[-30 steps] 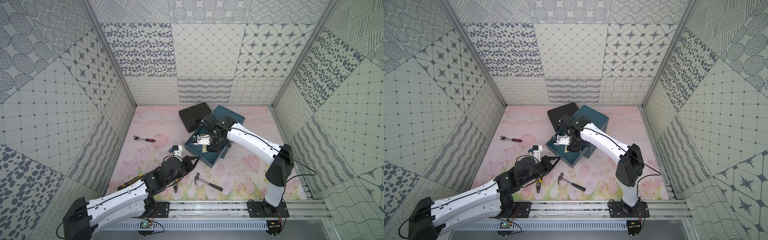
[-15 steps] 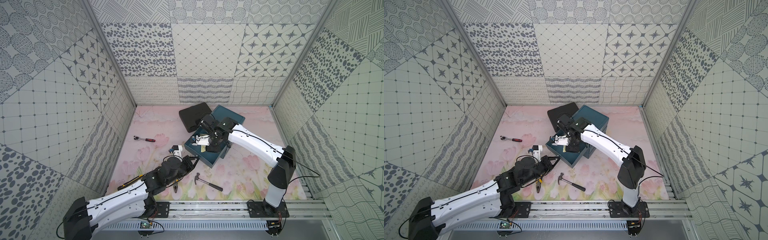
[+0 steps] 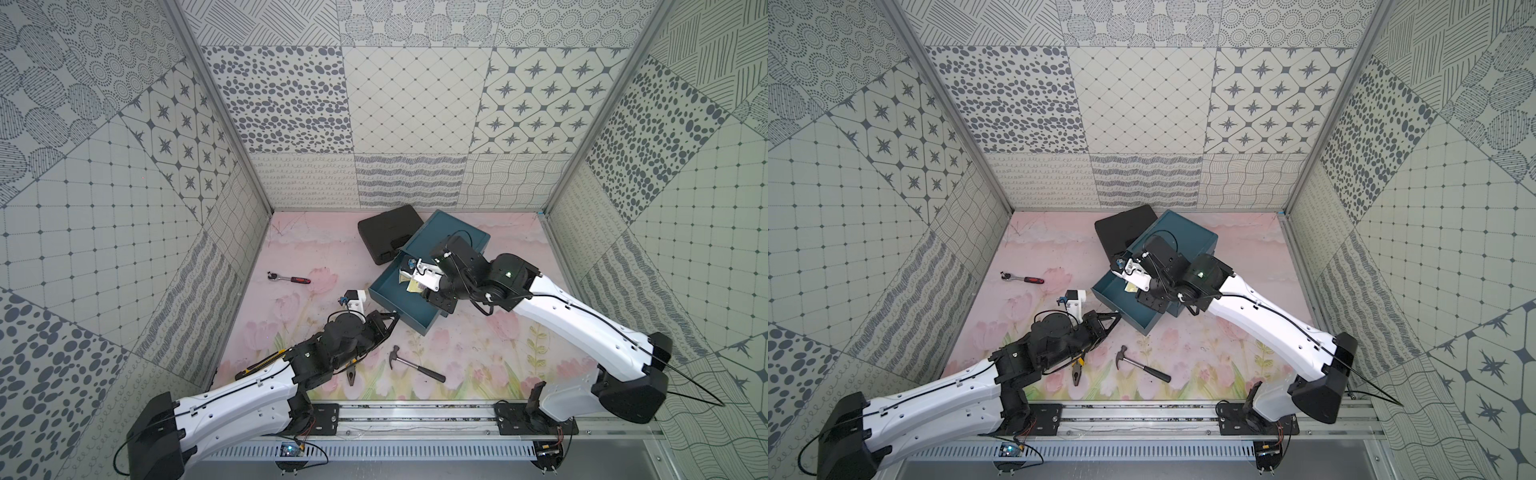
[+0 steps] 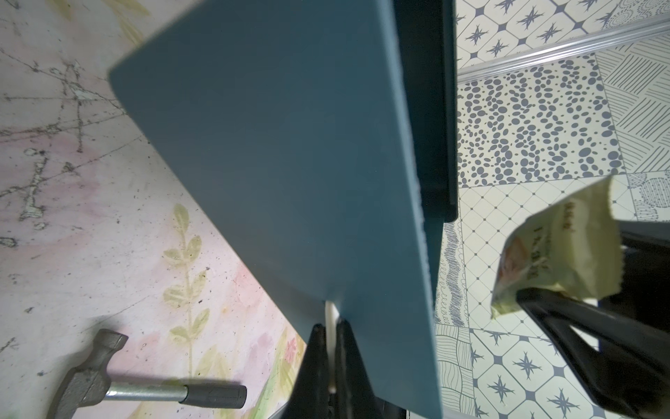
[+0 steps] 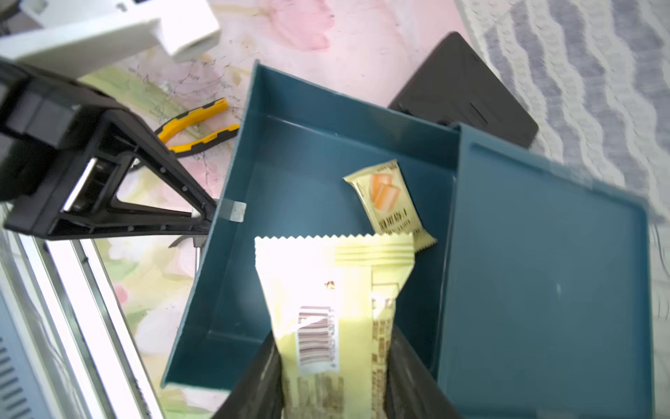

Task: Take the cookies out of the drawer
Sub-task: Place the cookie at the center of the board.

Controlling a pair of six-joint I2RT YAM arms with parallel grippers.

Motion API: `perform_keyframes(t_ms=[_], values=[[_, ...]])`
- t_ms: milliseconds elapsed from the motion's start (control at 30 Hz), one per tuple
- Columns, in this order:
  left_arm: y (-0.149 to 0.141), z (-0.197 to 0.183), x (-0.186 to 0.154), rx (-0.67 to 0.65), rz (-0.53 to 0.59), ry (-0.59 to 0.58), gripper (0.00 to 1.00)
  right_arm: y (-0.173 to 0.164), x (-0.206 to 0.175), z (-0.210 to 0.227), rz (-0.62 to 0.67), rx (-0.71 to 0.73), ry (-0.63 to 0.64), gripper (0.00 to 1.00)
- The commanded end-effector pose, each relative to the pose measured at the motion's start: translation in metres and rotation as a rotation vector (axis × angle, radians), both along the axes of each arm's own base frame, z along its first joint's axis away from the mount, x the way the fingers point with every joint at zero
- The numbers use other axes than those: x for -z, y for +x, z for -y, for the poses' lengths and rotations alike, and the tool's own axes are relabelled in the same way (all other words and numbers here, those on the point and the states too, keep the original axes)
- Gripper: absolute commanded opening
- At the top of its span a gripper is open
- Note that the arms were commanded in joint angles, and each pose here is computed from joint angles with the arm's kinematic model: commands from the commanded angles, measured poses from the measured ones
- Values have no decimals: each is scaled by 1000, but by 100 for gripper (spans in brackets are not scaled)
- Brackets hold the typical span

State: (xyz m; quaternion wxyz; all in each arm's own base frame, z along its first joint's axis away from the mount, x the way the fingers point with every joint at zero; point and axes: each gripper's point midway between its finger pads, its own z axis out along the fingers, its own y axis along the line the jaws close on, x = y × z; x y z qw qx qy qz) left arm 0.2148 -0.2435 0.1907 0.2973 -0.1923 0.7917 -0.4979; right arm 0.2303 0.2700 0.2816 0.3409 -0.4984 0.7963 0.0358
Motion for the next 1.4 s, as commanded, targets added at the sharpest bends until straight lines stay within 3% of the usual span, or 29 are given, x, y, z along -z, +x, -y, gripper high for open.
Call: perform_keyframes(t_ms=[0,200,433,600,767,1167,1267,1367], values=[[4,-1,-5,-12,27,23,0,2,-18,39,-8,369,206,20],[4,-2,-5,-17,20,24,0,-28,29,111,-119,753,270,21],[5,0,-10,-13,23,24,0,-60,135,140,-326,1052,241,20],[7,2,-10,-11,21,22,0,-59,182,138,-437,1100,339,20],[7,2,-12,-16,27,19,0,-53,217,149,-557,1141,347,19],[8,9,-16,-1,20,-5,0,-41,266,170,-641,1201,180,20],[8,7,-16,-6,21,-4,0,-41,274,171,-654,1215,134,26],[7,7,-14,-5,17,2,0,-39,273,172,-642,1216,135,41]])
